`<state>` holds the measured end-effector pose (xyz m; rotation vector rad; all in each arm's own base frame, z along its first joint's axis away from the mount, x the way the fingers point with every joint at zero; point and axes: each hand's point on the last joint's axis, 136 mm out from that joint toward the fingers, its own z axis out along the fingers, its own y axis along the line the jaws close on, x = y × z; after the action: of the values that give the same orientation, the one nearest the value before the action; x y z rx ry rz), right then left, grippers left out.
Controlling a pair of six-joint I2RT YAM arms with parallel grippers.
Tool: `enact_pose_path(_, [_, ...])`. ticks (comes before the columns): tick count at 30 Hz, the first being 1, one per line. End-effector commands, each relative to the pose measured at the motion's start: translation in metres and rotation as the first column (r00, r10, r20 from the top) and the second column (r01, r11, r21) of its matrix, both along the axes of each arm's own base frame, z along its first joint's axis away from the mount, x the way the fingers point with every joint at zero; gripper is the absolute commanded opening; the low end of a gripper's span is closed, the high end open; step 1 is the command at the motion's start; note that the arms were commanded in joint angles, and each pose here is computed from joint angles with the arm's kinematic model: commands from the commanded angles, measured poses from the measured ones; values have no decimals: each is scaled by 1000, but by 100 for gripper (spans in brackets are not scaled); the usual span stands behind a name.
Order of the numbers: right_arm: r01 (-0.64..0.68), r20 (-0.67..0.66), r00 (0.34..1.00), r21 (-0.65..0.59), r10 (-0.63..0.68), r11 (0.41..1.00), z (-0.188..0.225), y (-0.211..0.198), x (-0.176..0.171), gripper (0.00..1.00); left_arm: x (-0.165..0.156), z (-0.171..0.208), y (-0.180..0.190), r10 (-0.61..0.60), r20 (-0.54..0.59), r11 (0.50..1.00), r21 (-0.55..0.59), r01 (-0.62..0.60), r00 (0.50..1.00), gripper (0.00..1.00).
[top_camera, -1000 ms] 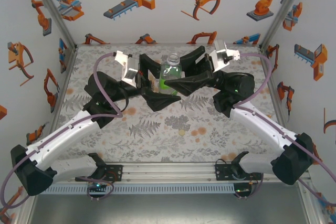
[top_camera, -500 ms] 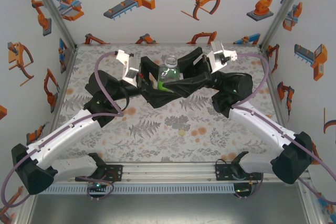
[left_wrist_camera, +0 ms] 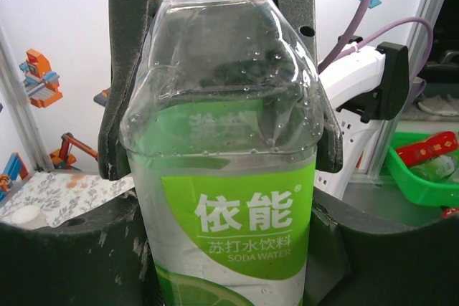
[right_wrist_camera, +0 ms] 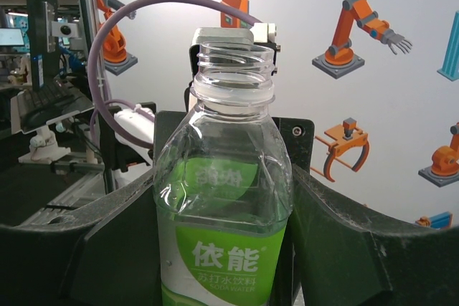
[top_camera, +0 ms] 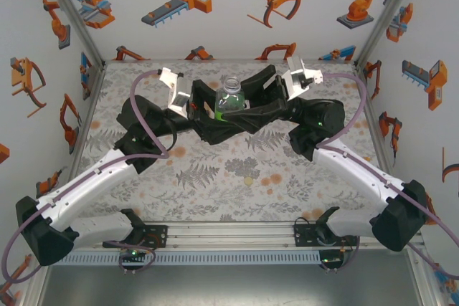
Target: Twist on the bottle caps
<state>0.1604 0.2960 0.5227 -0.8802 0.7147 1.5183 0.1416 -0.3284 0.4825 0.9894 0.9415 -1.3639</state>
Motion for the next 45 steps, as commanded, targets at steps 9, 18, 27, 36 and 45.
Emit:
enact_pose_path(9, [281,-26,958,-87,-284,956,-12,-15,17,67,8,-1,35,133,60,988,73,-137,989,35])
enact_pose_path(18, [457,-262,761,-434,-594,777,-85,-22,74,61,46,-34,75,322,51,920,221,-325,945,29])
enact_pose_path(27, [323,-322,381,-832,-867,451,-214,-42,105,52,74,-60,94,364,50,885,291,-363,930,13])
enact_pose_path(36, [188,-185,213,-956,-959,226,-290,-66,109,46,87,-91,92,304,41,898,321,-301,952,0])
enact_pose_path(45, [57,-64,201,-995,-978,77,-343,-74,122,46,91,-113,89,298,9,904,319,-285,954,0])
